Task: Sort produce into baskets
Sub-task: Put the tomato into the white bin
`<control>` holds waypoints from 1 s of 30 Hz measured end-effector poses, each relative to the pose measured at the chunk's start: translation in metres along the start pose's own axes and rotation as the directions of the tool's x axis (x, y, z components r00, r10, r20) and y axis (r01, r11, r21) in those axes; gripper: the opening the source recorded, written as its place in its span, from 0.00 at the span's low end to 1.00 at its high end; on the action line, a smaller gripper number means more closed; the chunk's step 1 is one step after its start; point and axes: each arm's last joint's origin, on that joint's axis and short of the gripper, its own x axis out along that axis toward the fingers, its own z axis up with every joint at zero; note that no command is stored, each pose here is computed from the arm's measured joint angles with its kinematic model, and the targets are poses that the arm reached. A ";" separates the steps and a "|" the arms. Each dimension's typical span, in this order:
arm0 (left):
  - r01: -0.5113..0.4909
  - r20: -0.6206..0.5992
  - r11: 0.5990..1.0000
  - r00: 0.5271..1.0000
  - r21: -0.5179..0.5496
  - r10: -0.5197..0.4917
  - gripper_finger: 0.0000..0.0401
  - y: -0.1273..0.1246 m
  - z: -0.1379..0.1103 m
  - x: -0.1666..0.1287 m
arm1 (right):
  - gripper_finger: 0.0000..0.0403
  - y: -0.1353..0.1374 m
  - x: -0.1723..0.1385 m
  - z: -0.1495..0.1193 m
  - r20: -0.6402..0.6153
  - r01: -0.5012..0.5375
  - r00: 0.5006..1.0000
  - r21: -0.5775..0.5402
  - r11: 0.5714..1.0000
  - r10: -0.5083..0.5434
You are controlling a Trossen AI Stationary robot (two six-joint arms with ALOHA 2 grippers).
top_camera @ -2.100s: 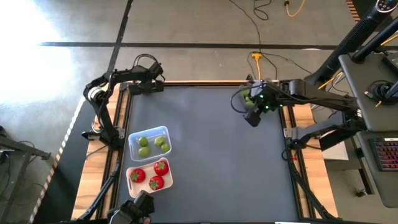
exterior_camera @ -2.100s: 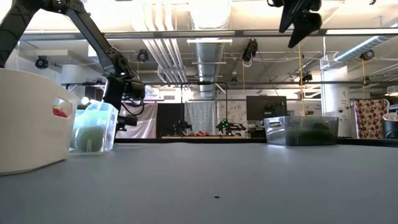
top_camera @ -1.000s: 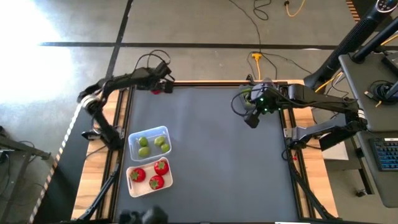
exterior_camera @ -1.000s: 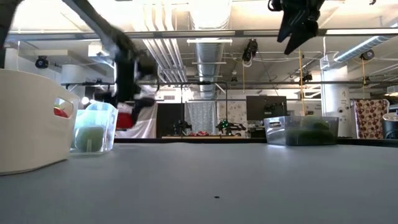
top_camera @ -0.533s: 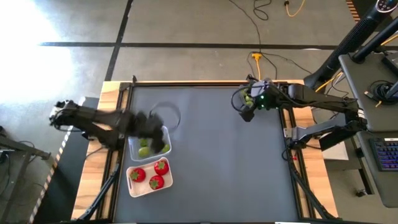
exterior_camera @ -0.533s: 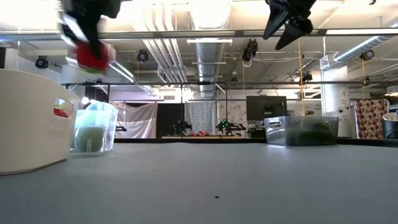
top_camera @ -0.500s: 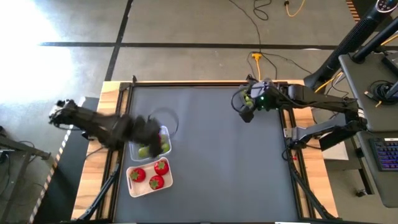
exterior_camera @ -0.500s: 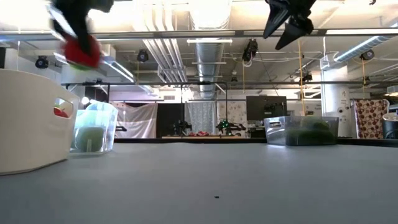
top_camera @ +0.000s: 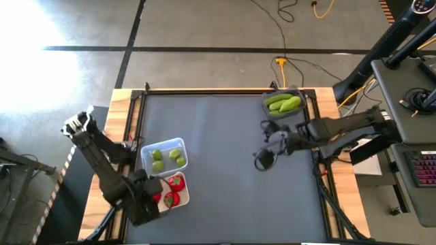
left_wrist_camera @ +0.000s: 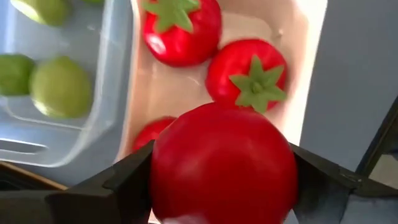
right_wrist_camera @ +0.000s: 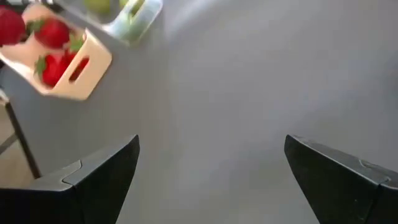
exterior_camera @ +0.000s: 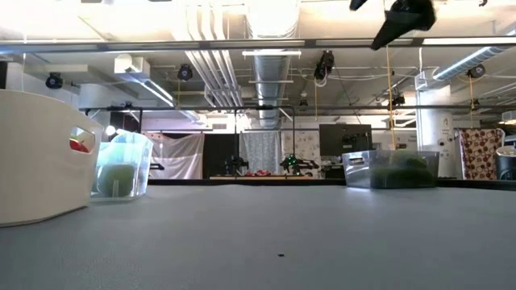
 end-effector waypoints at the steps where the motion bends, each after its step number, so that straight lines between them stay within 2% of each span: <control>1: -0.005 -0.004 1.000 1.000 0.002 0.005 0.68 -0.004 -0.002 0.004 | 0.98 0.006 0.001 -0.004 -0.013 -0.003 1.000 0.002 1.000 0.003; 6: -0.058 -0.014 0.998 0.998 -0.002 0.058 0.75 -0.015 -0.005 0.022 | 0.98 0.032 0.011 -0.015 -0.052 -0.012 0.999 0.003 1.000 0.012; 11: -0.041 -0.040 0.998 0.998 0.039 0.042 0.85 -0.021 -0.005 0.023 | 0.98 0.056 0.014 -0.012 -0.067 -0.049 0.997 -0.032 0.998 0.047; 16: 0.019 -0.006 0.990 1.000 0.137 -0.018 0.91 -0.025 0.001 0.000 | 0.98 0.073 0.009 -0.002 -0.073 -0.066 0.996 -0.098 0.993 0.059; 19: -0.014 0.086 0.972 0.996 0.234 -0.006 0.91 -0.024 0.008 -0.020 | 0.98 0.080 0.003 0.006 -0.054 -0.090 0.995 -0.135 0.987 0.084; 21: -0.023 0.141 0.970 0.990 0.243 -0.012 0.91 -0.023 0.013 -0.033 | 0.98 0.084 -0.001 0.013 -0.037 -0.106 0.994 -0.155 0.982 0.102; 25: 0.056 0.048 0.968 0.996 0.243 -0.070 0.90 -0.023 0.016 -0.037 | 0.98 0.089 -0.011 0.022 -0.019 -0.124 0.992 -0.190 0.974 0.123; 28: 0.073 -0.071 0.970 0.996 0.231 -0.058 0.88 -0.020 0.009 -0.024 | 0.98 0.089 -0.015 0.025 -0.001 -0.120 0.992 -0.210 0.970 0.123; 30: 0.074 -0.104 0.977 0.993 0.202 -0.054 0.85 -0.019 0.005 -0.011 | 0.98 0.088 -0.015 0.025 0.008 -0.107 0.994 -0.215 0.971 0.111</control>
